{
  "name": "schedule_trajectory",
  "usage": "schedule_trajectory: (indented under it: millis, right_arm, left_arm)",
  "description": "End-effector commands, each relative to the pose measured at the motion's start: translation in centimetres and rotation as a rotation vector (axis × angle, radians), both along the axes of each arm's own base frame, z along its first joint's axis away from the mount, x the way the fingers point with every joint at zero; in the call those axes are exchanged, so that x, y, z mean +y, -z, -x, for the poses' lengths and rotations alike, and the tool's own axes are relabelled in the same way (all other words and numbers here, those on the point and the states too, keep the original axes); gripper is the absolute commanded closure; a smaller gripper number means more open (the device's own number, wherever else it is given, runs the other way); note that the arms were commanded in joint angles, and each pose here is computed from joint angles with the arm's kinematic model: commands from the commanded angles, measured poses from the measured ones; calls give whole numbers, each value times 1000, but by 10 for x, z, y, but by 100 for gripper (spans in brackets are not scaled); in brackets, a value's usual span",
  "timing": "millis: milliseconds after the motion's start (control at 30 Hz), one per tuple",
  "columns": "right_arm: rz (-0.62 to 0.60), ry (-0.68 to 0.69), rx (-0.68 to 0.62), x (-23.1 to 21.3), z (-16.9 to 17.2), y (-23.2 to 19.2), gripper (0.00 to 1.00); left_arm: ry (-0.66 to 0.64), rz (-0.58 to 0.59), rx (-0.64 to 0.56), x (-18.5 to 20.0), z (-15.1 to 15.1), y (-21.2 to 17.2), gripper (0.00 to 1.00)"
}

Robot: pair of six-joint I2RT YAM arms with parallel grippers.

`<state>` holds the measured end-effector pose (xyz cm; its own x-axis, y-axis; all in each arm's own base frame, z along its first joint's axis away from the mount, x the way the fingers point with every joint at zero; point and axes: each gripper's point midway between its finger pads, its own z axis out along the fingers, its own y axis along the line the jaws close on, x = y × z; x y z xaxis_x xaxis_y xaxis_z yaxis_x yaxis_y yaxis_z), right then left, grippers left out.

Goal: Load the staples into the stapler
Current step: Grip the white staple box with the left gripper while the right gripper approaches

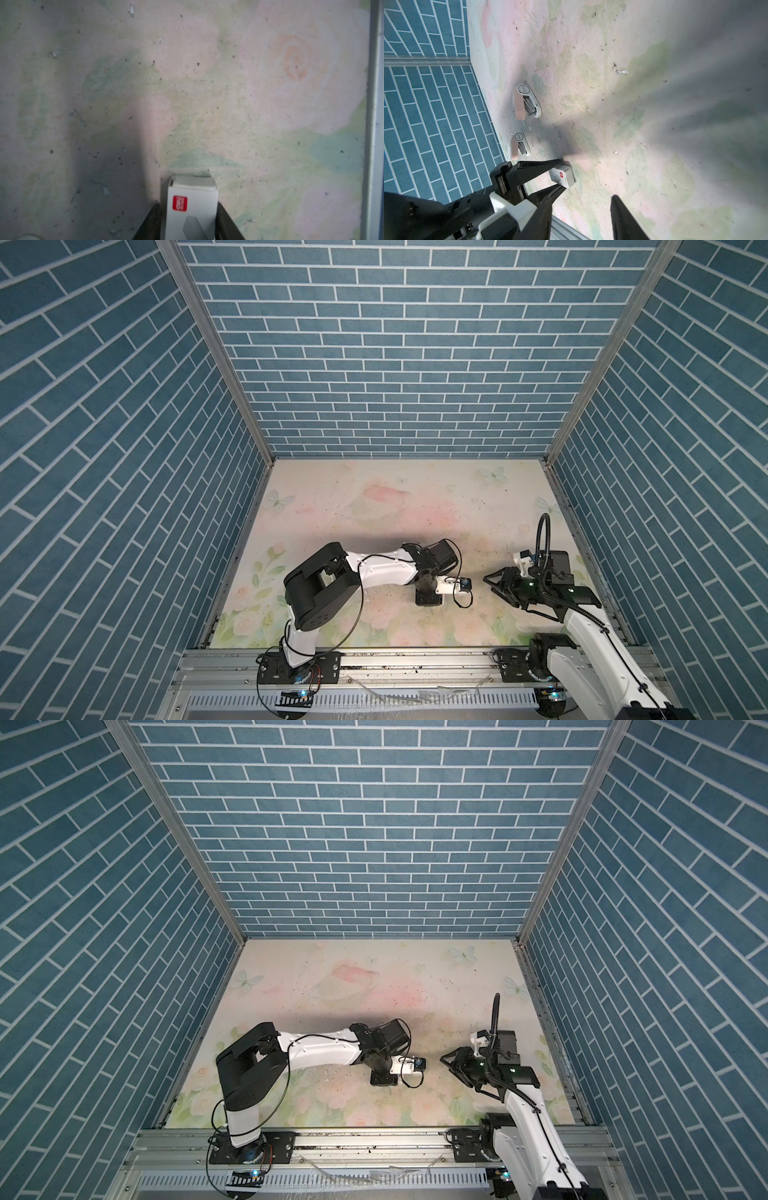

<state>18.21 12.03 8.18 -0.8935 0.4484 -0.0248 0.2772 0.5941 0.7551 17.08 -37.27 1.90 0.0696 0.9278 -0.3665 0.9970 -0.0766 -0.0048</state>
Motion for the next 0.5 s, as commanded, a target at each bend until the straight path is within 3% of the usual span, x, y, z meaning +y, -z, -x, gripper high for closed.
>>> schedule_trajectory:
  millis: [0,167,467]
  right_arm:
    - [-21,-54,-18,6,-2,3,53]
    - [-23,-71,0,8,-5,7,53]
    - [-59,-121,15,14,-6,10,53]
  left_arm:
    - [-45,-38,52,0,5,14,58]
    - [-68,-27,68,-3,6,10,53]
    - [-82,2,34,14,11,-10,29]
